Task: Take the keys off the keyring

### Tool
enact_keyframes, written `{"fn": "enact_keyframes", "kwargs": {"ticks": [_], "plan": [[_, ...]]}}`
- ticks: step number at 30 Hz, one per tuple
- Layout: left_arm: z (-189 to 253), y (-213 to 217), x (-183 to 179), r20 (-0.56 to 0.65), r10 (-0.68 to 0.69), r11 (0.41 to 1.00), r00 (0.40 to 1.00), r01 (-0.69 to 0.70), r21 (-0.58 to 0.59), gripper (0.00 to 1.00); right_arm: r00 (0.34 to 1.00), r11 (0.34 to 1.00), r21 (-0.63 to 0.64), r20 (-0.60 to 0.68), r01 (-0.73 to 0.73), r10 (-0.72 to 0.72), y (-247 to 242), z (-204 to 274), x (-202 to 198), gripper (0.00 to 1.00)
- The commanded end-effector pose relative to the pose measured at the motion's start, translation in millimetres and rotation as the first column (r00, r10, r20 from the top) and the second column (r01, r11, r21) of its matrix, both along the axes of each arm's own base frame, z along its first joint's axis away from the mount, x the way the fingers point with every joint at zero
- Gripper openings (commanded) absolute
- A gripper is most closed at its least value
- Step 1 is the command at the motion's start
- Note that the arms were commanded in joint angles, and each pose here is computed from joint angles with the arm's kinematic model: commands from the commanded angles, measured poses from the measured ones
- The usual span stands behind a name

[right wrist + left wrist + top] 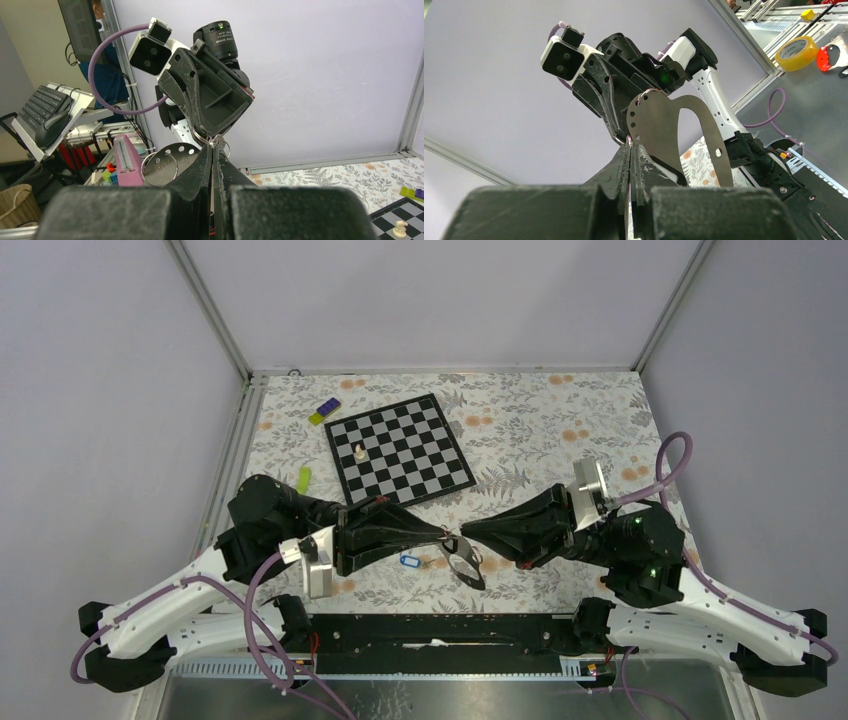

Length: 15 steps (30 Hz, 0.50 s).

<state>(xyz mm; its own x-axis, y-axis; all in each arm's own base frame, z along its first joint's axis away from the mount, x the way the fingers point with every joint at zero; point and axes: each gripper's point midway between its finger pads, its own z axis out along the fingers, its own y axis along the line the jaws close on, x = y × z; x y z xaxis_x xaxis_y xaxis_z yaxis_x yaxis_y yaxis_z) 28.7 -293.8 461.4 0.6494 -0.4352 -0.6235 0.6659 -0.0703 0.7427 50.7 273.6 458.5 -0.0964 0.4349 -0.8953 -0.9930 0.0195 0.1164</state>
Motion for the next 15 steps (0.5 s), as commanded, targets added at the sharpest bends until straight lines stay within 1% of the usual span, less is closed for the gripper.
{"fn": "enact_keyframes", "kwargs": {"ticks": [1, 8, 15], "plan": [[23.8, 10.8, -9.8, 0.053, -0.02, 0.998, 0.998, 0.023, -0.065, 0.0, 0.999, 0.98, 0.195, -0.003, 0.038, -0.038, -24.4, 47.5, 0.8, 0.0], [23.9, 10.3, -9.8, 0.054, -0.022, 0.998, 0.998, 0.025, -0.064, 0.0, 0.994, 0.966, 0.245, -0.088, 0.084, -0.064, -28.7, 54.6, 12.0, 0.0], [23.9, 8.8, -3.2, 0.048, 0.014, 0.997, 0.999, -0.011, -0.073, 0.0, 0.996, 0.964, 0.259, -0.073, 0.065, -0.048, -30.2, 52.8, 7.9, 0.0]]}}
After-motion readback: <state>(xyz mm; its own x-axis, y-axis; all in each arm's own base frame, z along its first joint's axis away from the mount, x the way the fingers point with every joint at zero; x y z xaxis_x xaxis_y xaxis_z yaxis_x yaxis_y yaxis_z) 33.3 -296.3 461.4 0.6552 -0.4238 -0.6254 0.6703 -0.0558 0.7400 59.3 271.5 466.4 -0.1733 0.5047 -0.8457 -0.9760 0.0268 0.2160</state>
